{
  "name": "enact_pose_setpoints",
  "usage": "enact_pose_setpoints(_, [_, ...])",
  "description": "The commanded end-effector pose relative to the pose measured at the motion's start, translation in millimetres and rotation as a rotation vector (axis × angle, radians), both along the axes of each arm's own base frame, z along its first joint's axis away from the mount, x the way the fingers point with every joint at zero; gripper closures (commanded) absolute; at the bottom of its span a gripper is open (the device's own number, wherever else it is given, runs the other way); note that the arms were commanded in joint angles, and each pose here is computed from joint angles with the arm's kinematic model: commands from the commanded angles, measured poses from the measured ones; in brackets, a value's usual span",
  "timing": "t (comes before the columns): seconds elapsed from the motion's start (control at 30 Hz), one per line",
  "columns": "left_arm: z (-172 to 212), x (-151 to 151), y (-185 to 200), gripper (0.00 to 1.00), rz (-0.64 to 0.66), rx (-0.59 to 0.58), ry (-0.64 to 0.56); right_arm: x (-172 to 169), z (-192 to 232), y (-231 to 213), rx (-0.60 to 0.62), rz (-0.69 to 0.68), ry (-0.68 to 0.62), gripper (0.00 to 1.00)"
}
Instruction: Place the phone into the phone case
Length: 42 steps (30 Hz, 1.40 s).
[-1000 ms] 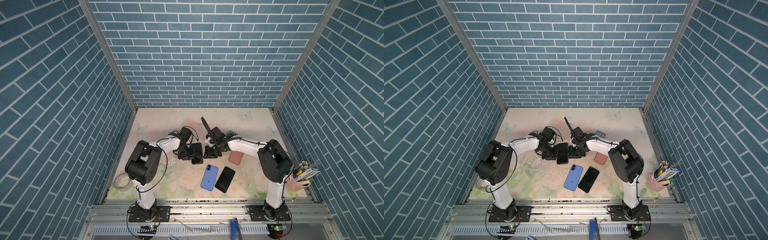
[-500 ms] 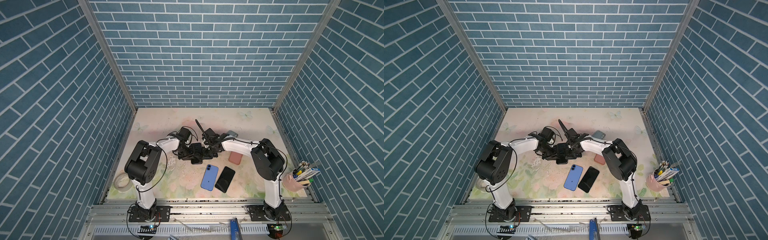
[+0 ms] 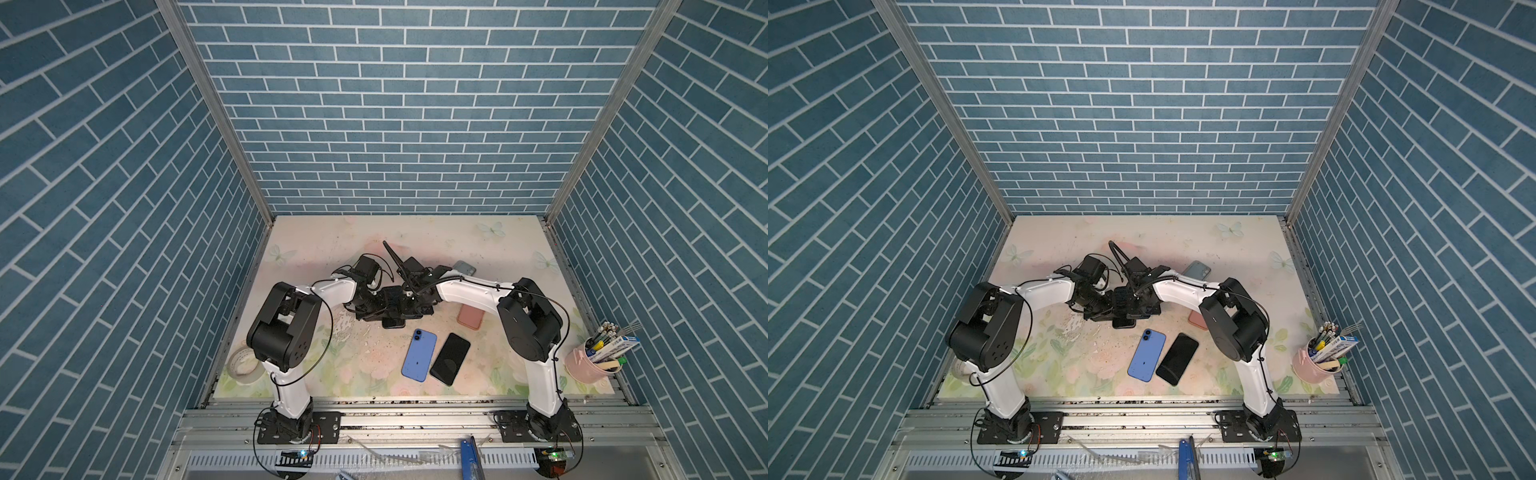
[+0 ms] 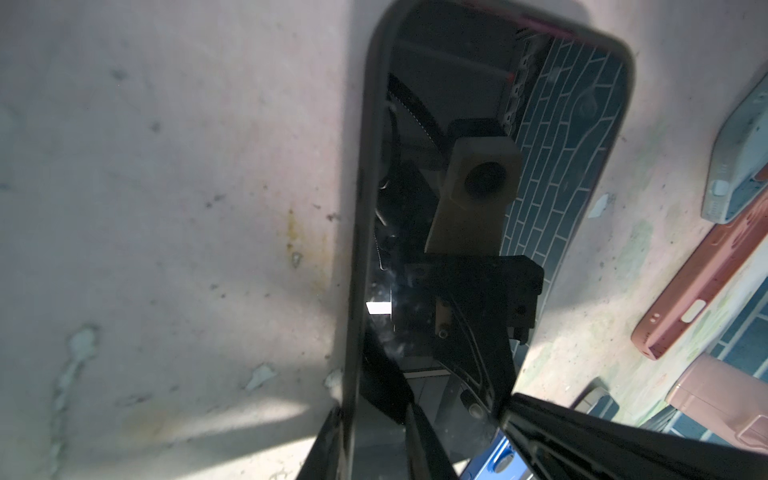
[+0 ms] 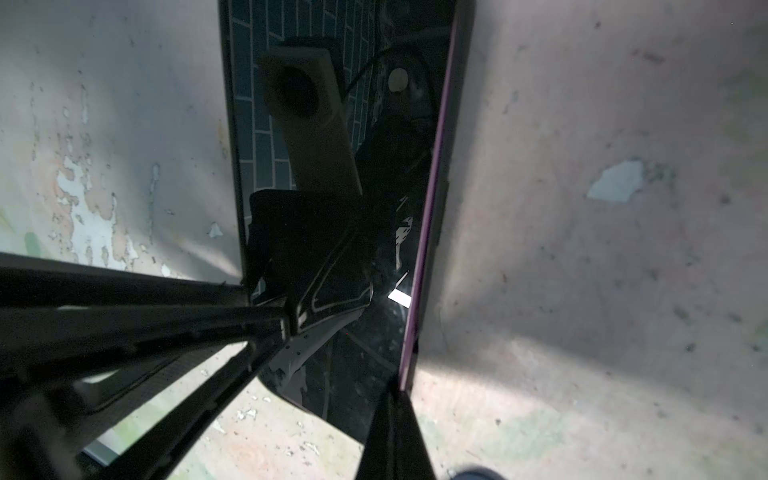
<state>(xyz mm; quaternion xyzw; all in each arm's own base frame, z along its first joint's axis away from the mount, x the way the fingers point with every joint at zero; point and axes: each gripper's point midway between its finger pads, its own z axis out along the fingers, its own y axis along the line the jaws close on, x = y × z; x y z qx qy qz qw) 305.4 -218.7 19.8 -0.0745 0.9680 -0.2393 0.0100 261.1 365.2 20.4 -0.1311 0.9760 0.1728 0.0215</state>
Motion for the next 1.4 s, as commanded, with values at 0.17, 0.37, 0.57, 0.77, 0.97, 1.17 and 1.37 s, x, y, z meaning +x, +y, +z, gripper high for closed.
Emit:
enact_pose_setpoints(0.17, [-38,-26,0,0.72,-0.015,0.025,0.105,-100,-121,-16,-0.174,0.055,0.330,0.99])
enact_pose_setpoints(0.37, [-44,-27,0,0.72,-0.009,0.026,0.102,-116,-132,-13,-0.182,0.057,0.373,0.99])
enact_pose_setpoints(0.57, [-43,-25,2,0.72,0.024,0.019,0.080,-128,-137,-11,-0.188,0.077,0.401,0.99])
enact_pose_setpoints(0.77, [-32,-23,4,0.72,0.038,0.021,0.046,-77,-78,-17,-0.074,0.055,0.241,0.85])
enact_pose_setpoints(0.97, [-24,-34,1,0.72,0.098,-0.019,0.003,-4,39,-55,0.131,-0.002,0.053,0.54])
enact_pose_setpoints(1.17, [-15,-46,-52,0.72,0.045,-0.087,-0.025,10,77,-98,0.055,0.055,-0.021,0.55])
enact_pose_setpoints(1.37, [18,-37,-75,0.70,-0.020,-0.129,-0.101,12,78,-114,0.137,0.012,0.034,0.63])
